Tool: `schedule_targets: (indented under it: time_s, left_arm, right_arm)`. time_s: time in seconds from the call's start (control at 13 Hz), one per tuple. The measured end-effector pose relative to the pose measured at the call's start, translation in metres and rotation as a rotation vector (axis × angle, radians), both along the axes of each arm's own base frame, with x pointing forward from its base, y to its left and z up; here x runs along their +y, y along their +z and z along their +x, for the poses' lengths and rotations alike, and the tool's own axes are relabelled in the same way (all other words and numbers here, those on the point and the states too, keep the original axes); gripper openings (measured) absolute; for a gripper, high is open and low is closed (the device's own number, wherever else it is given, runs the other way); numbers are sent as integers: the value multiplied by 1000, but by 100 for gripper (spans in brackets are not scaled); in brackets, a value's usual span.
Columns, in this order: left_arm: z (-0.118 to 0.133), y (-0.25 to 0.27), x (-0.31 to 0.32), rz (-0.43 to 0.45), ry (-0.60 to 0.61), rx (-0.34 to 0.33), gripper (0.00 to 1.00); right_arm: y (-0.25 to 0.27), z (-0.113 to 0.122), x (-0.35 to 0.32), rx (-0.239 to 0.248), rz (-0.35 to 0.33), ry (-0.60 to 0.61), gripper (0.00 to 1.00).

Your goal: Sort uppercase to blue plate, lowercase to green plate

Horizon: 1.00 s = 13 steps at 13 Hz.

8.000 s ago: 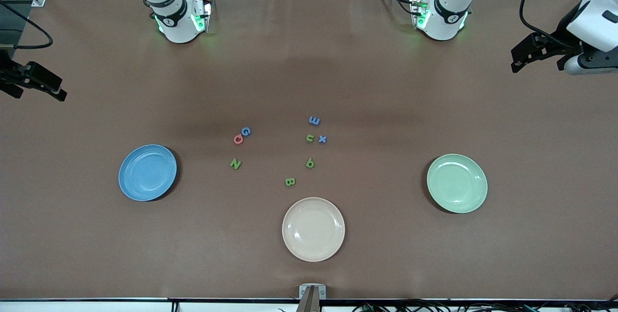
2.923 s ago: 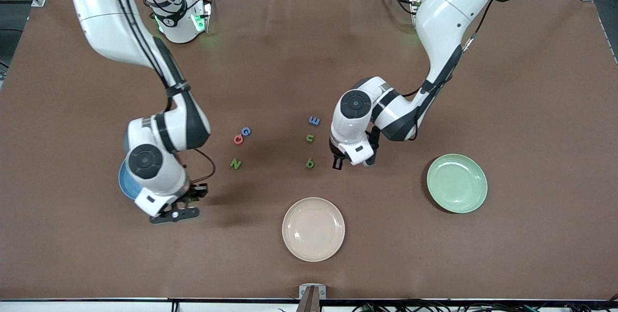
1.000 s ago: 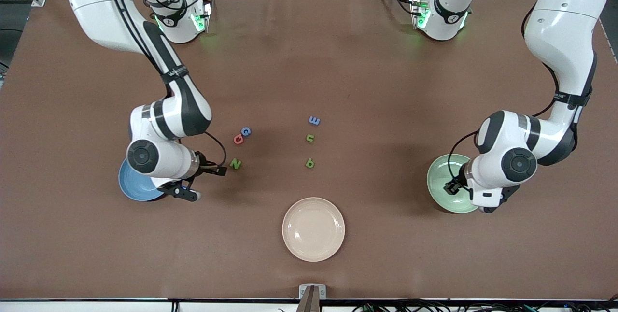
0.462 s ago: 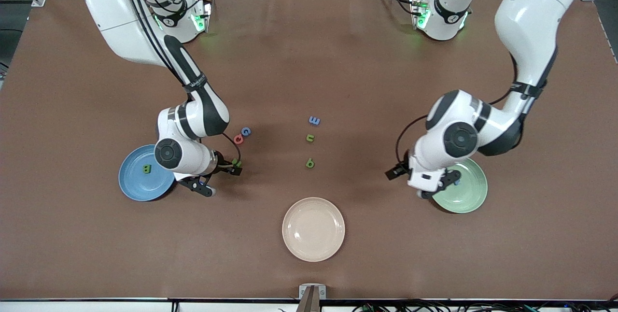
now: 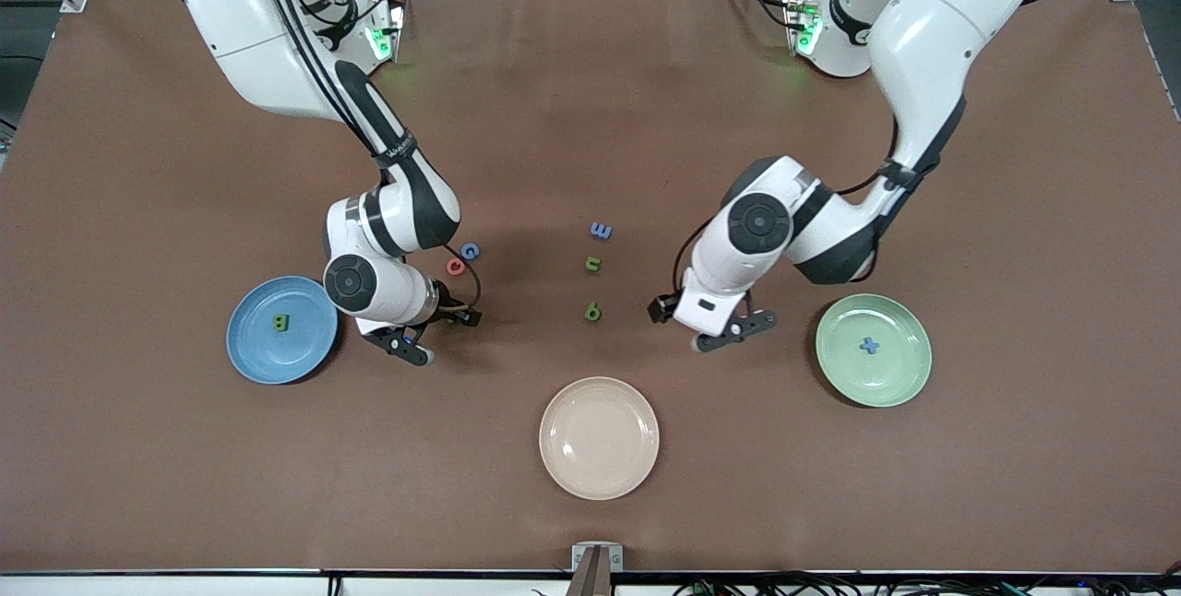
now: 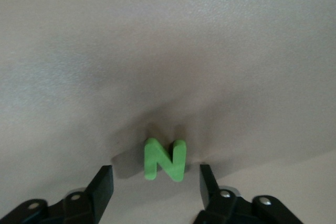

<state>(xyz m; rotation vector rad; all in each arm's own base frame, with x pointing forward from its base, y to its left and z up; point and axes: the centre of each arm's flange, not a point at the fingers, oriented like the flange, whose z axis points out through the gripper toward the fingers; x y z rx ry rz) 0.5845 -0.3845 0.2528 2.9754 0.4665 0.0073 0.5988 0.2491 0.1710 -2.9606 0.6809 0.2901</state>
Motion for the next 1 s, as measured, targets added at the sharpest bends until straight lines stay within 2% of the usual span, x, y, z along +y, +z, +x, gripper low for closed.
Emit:
schedule_targets:
  time_s: [0.08,0.23,0.31,0.46,0.85,1.0]
  left_arm:
    - [-6,-9,-17,-11,-25,-7,95]
    - [-12,-18,-45,2,-86,-41,94]
    - [-15,-21,-57,22,-133,-67,93]
    - [-24,-22,-80,33,-272,-115,91]
    - [-30,-29,-100,15,-601,-240,81]
    - [-26,-37,-98,6,-661,-278,77]
  right_arm:
    - [-3,-2,-1,-6,0,-2,70]
    - [2,-1,1,-15,3,0,52]
    - [2,-1,0,-15,2,-1,52]
    - [7,0,-1,-19,2,-3,33]
    - [7,3,-9,-30,-2,27,33]
    - [14,23,-52,-40,-26,121,33]
